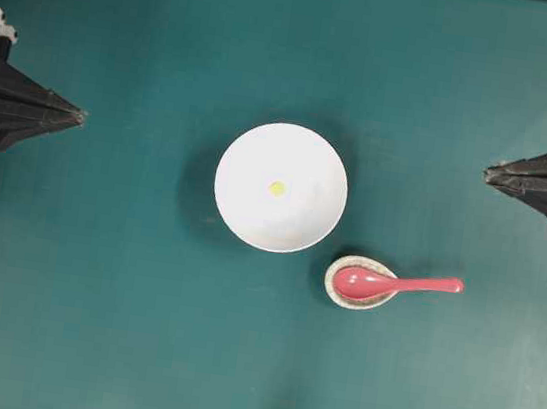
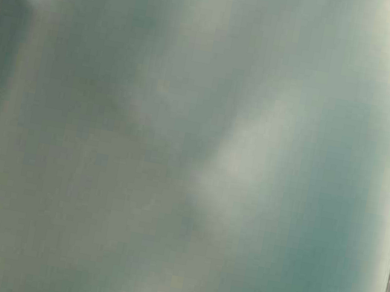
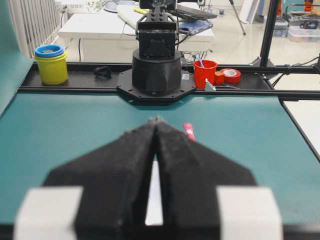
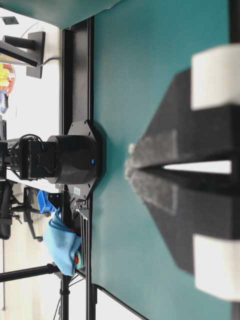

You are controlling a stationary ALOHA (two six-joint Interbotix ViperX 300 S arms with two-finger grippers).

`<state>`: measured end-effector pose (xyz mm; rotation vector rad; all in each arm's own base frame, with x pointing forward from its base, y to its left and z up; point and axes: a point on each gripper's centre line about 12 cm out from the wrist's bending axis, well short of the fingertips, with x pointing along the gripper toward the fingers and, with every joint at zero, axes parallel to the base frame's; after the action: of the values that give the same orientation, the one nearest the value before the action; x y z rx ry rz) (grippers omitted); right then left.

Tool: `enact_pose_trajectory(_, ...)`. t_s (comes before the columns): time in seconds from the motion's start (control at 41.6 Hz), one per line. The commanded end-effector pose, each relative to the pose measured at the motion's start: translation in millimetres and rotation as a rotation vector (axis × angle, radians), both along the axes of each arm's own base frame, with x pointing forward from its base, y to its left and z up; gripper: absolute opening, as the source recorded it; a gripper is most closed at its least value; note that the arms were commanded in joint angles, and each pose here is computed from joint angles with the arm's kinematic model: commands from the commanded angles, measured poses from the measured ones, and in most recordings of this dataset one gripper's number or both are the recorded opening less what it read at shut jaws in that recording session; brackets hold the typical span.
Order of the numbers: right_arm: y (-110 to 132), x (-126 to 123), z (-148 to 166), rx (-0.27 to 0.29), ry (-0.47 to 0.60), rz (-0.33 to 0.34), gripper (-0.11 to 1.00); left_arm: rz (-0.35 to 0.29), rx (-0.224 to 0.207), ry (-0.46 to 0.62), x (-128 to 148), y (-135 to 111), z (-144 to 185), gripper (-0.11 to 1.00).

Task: Scoop the yellow hexagonal prism block from the bowl with a spoon using the right arm.
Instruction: 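Move the right gripper to the red spoon handle and close on it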

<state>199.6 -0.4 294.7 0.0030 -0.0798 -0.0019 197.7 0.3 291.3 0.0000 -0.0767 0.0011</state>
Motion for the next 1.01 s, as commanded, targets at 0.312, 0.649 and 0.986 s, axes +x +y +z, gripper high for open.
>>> enact_pose_trajectory(0.312,-3,8,15,-0.014,0.006,-0.013,0.00,-0.001,0.009,-0.029,2,0,11,0.00)
enact_pose_trajectory(0.649,-2,17,-12,0.052,0.170,-0.012,0.50,-0.001,0.014,-0.023,2,0,9,0.00)
enact_pose_trajectory(0.986,10,38,-55,0.067,0.271,0.034,0.45,-0.002,0.015,-0.009,3,0,7,0.00)
